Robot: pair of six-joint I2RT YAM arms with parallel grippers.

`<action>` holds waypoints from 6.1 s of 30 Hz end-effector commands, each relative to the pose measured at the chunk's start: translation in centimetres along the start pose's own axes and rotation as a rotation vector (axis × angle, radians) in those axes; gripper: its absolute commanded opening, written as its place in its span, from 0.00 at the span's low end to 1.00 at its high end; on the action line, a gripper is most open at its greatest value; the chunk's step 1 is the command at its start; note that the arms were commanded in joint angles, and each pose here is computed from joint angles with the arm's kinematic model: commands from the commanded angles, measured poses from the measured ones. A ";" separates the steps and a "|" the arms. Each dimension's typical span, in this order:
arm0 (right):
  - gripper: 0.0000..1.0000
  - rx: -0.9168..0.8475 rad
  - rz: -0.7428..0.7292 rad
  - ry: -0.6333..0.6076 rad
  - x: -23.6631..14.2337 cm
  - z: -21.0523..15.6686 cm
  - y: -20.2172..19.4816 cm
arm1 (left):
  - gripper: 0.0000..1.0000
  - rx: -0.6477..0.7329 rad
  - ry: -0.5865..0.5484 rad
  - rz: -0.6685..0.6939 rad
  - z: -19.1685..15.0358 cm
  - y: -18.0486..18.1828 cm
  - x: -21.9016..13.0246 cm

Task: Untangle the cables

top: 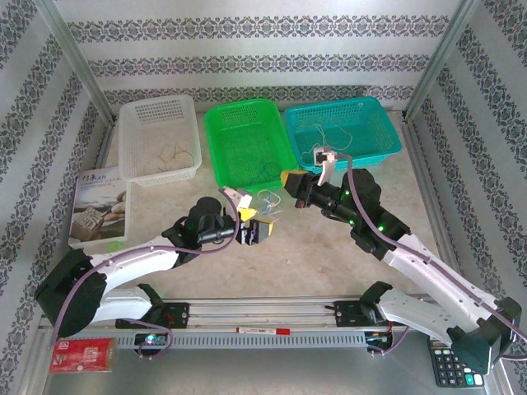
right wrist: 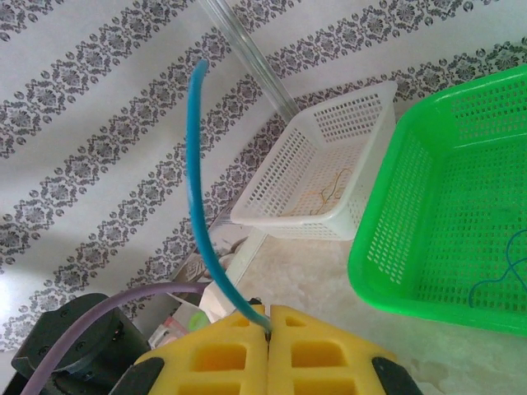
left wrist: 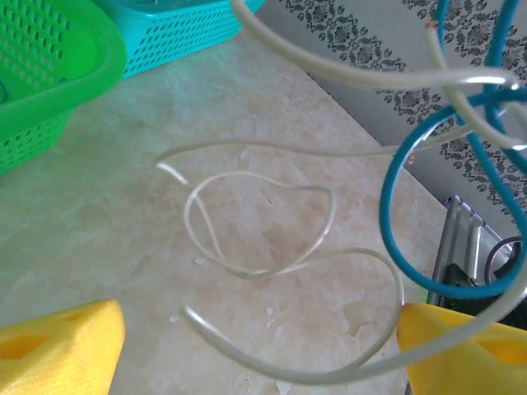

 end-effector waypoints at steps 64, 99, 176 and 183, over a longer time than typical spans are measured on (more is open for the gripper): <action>0.00 0.287 -0.715 -0.614 -16.2 10.7 -18.0 | 0.00 -0.301 -0.079 0.447 -7.5 8.5 -6.7; 0.00 -0.066 0.095 0.019 2.0 5.4 0.7 | 0.96 0.192 -0.210 0.026 8.8 -8.1 -6.3; 0.00 0.115 0.211 -0.130 7.9 10.2 1.1 | 0.71 0.113 -0.463 0.036 7.8 -5.1 -7.5; 0.00 0.085 0.248 -0.102 7.7 9.2 3.2 | 0.78 0.145 -0.553 0.072 9.2 -5.6 -9.3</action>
Point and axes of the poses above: each hand's point on the last joint's axis, 136 mm out from that joint toward the fingers, its own x axis out along the fingers, its own y axis along the line the jaws close on, z = x × y, the point moved 6 cm from there along -x, back along the fingers, and after that the axes turned 15 degrees about -x, right-handed, at the moved point
